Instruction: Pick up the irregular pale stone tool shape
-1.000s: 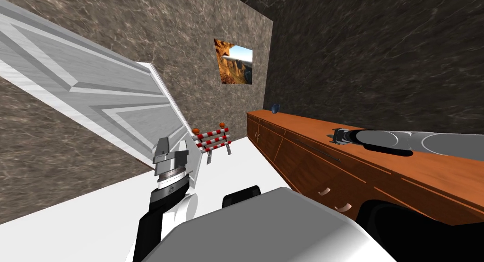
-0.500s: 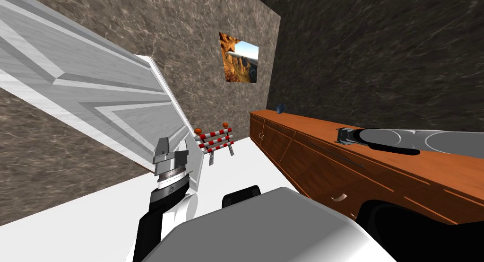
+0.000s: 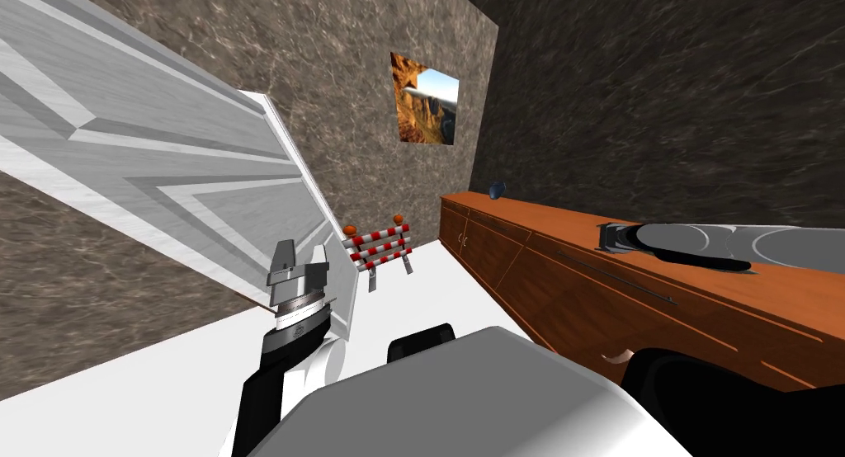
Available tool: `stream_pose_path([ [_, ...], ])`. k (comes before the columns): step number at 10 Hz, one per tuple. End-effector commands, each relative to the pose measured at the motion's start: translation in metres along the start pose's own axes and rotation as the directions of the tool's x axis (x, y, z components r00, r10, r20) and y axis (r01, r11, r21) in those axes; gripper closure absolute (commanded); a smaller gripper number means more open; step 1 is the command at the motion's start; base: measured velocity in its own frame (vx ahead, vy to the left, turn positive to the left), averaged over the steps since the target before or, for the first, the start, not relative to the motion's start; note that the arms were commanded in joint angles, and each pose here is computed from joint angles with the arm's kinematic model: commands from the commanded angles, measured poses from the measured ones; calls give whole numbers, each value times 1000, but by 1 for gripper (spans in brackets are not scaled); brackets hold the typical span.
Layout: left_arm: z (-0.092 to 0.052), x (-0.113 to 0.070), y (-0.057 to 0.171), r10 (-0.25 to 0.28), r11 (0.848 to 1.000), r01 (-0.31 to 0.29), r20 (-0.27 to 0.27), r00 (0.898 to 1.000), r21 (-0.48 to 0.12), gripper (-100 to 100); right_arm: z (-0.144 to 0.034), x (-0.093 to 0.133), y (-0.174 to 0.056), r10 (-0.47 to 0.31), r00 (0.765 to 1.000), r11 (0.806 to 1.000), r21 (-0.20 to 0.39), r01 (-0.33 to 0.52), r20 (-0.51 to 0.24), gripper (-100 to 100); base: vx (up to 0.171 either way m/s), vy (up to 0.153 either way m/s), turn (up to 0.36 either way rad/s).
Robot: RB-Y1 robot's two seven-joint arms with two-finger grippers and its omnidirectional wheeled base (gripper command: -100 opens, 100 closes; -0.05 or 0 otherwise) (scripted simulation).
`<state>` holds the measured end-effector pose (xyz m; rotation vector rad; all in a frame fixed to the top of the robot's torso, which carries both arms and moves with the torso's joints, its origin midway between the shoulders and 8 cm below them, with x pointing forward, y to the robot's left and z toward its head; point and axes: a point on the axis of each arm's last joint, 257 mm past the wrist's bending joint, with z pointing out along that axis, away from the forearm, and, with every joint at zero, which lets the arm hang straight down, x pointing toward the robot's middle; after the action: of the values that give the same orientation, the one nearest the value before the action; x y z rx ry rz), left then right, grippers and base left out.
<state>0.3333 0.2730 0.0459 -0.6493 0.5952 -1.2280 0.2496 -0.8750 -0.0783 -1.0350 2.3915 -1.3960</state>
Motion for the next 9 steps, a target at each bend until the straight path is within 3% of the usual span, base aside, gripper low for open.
stream_pose_path([
  [1,0,0,0,0,1000,0,0,1000,0,0,-3,27,5,0,999,1000,-12,0,-48,-100,133,105,18],
  [3,0,0,0,0,1000,0,0,1000,0,0,-4,36,7,4,998,1000,-15,-5,-64,-100,173,90,-8],
  [4,0,0,0,0,1000,0,0,1000,0,0,-7,58,14,19,995,1000,-19,-21,-99,-100,100,39,22],
  [6,0,0,0,0,1000,0,0,1000,0,0,-7,57,13,21,995,1000,-17,-22,-98,-100,48,2,0],
  [7,0,0,0,0,1000,0,0,1000,0,0,-13,94,30,58,986,998,-19,-61,-155,-100,79,-67,24],
  [8,0,0,0,0,1000,0,0,1000,0,0,-16,107,36,73,982,997,-18,-78,-175,-100,109,-127,9],
  [9,0,0,0,0,1000,0,0,1000,0,0,-22,134,50,108,971,993,-13,-113,-215,-100,94,-179,34],
])
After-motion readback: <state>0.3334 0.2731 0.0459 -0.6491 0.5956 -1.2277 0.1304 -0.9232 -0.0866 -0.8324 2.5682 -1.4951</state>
